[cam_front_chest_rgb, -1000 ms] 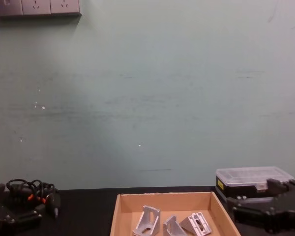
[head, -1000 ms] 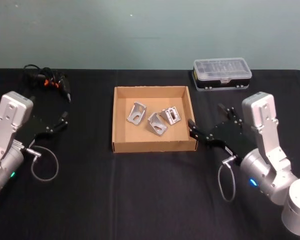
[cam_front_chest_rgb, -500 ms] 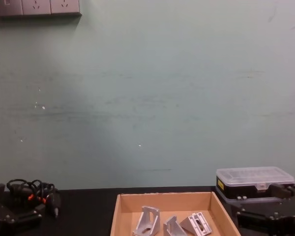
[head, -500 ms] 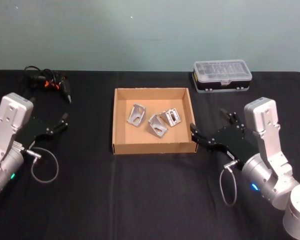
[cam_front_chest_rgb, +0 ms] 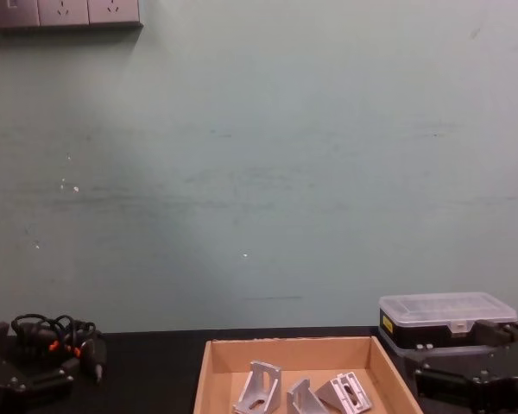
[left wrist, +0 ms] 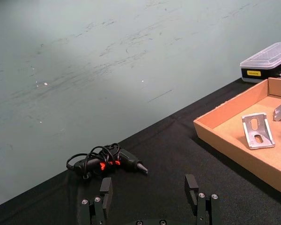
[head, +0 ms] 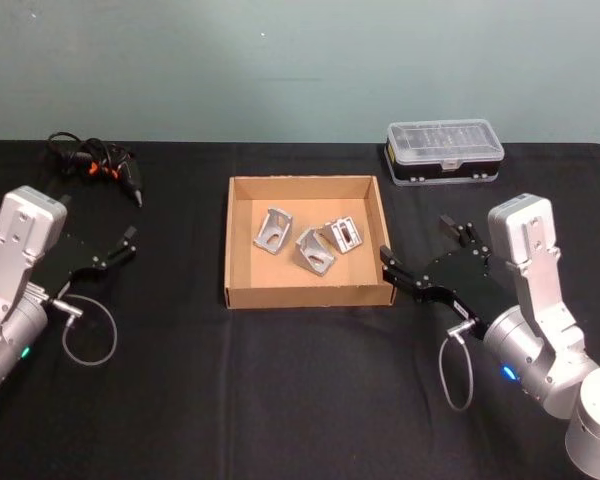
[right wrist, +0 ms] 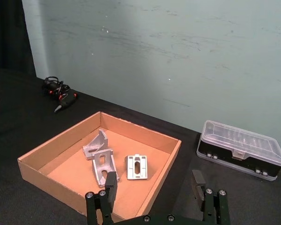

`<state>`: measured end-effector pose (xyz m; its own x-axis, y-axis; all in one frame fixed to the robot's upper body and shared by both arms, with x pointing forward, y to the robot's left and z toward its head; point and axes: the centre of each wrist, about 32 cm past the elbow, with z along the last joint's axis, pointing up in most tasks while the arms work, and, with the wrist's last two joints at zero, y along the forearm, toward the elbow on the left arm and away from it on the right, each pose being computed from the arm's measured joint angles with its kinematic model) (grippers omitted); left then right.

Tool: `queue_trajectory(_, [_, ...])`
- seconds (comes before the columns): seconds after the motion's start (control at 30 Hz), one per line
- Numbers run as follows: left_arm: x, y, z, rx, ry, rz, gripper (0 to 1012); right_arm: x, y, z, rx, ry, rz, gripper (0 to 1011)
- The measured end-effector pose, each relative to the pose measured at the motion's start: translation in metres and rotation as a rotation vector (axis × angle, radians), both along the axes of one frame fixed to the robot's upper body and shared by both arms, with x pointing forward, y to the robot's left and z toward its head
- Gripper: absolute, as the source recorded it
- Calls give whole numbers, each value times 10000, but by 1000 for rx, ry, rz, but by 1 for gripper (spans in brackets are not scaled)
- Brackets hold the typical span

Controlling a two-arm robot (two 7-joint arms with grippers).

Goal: Use one hand to pick up the angle iron from the table and place it into the box.

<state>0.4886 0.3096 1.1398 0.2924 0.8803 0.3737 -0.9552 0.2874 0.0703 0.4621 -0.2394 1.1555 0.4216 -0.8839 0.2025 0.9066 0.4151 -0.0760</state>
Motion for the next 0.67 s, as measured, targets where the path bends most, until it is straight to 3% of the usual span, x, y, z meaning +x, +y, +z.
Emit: queue_trajectory(0.67, [0,0,0,0,0,0,1011,1,2,3,0,-1,1,1000])
